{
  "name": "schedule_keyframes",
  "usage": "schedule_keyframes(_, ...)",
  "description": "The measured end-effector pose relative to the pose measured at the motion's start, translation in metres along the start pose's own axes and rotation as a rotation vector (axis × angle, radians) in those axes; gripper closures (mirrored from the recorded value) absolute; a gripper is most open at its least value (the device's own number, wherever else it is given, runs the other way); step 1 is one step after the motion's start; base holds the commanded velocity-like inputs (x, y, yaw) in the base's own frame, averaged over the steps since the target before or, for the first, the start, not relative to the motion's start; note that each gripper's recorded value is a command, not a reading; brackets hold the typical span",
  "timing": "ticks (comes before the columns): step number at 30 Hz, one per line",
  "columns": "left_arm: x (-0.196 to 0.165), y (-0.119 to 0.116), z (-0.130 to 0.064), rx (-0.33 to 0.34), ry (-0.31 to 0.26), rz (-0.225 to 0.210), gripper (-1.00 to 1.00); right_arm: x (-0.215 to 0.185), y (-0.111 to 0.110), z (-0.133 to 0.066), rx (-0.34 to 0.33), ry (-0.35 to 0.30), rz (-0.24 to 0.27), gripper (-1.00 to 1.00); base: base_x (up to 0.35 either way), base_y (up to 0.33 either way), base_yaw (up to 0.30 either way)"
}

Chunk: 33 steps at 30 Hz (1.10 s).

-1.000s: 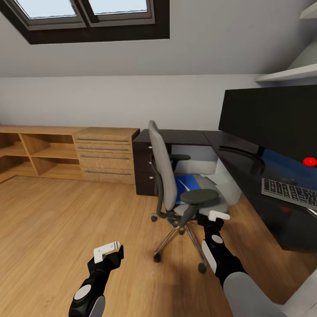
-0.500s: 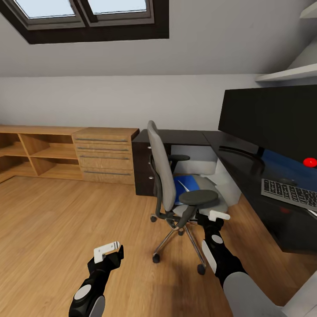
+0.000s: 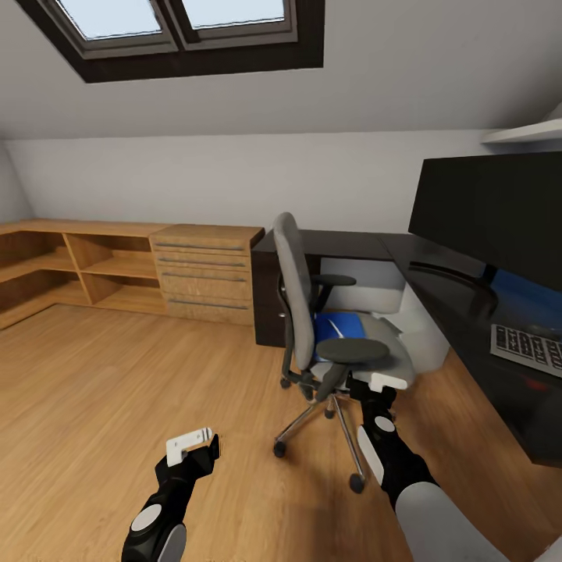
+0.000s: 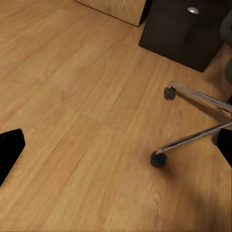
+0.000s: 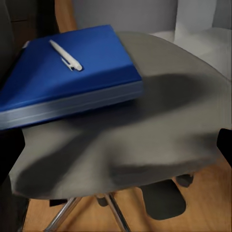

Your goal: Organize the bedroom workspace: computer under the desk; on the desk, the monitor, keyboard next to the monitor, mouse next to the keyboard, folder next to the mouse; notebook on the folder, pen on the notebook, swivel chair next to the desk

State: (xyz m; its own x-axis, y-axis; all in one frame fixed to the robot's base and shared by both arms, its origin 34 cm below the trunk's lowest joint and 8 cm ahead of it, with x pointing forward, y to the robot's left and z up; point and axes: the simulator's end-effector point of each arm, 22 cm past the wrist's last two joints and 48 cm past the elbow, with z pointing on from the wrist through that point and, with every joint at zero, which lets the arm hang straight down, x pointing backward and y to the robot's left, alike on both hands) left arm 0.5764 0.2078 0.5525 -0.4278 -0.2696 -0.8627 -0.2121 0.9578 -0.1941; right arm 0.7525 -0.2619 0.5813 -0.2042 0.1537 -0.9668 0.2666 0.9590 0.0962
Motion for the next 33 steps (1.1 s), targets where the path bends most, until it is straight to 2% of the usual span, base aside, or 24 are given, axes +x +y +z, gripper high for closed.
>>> schedule_keyframes(20,-0.0008,-0.0003,-0.0002,0.001,-0.002,-0.002,-1.0,0.0003,0.0018,-0.0002,-0.005,0.001,0.002,-1.0,0.0,0.0,0.256)
schedule_keyframes(27,-0.0027,-0.0007,-0.0005,0.002,-0.005,-0.001,-1.0,-0.0003,0.0011,-0.0002,-0.003,-0.001,0.001,-1.0,0.0,0.0,0.004)
schedule_keyframes(33,-0.0026,-0.0008,-0.0005,0.002,-0.005,-0.002,-1.0,-0.0001,0.0003,-0.0001,-0.001,0.0,0.0,-1.0,0.0,0.0,-0.197)
